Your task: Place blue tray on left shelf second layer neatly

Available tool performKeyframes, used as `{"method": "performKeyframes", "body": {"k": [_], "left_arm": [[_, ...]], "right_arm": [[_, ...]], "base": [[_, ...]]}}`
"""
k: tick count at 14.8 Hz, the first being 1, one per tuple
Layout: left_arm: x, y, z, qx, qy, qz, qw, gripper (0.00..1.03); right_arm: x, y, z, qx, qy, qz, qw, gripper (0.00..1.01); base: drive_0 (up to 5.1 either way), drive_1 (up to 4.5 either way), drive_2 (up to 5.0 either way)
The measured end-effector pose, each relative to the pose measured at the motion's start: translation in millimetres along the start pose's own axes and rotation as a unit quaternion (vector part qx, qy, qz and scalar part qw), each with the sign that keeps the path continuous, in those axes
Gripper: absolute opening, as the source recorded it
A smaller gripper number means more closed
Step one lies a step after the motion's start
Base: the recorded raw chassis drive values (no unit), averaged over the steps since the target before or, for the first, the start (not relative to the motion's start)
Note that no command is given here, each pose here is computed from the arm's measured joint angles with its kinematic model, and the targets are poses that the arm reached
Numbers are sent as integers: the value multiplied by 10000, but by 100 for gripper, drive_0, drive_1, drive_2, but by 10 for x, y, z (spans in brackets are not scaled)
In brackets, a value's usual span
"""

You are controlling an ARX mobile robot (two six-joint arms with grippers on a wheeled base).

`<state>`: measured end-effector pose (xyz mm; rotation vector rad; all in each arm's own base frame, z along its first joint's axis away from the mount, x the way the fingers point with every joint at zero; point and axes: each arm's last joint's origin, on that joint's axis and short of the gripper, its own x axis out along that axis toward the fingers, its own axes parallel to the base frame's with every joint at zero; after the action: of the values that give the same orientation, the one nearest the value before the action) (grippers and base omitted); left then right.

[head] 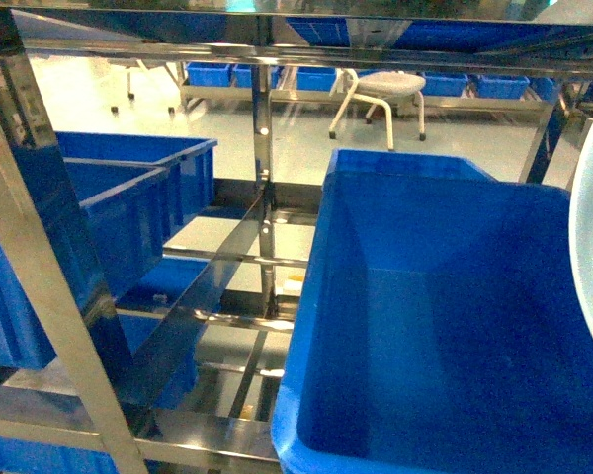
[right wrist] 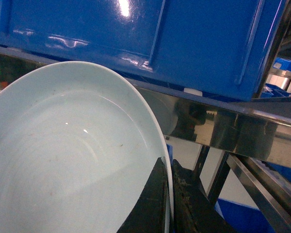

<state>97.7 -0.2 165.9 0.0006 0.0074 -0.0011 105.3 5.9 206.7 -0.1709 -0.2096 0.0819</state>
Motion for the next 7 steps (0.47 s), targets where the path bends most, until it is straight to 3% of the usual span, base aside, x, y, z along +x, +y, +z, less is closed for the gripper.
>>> {"method": "performKeyframes", "body": {"k": [7], "left_arm": [[0, 0, 3, 0, -17, -2, 10000, 98]], "right_arm": [[-2, -1, 5, -1, -22, -6, 10000, 2]], "base": [[0, 0, 0]]}}
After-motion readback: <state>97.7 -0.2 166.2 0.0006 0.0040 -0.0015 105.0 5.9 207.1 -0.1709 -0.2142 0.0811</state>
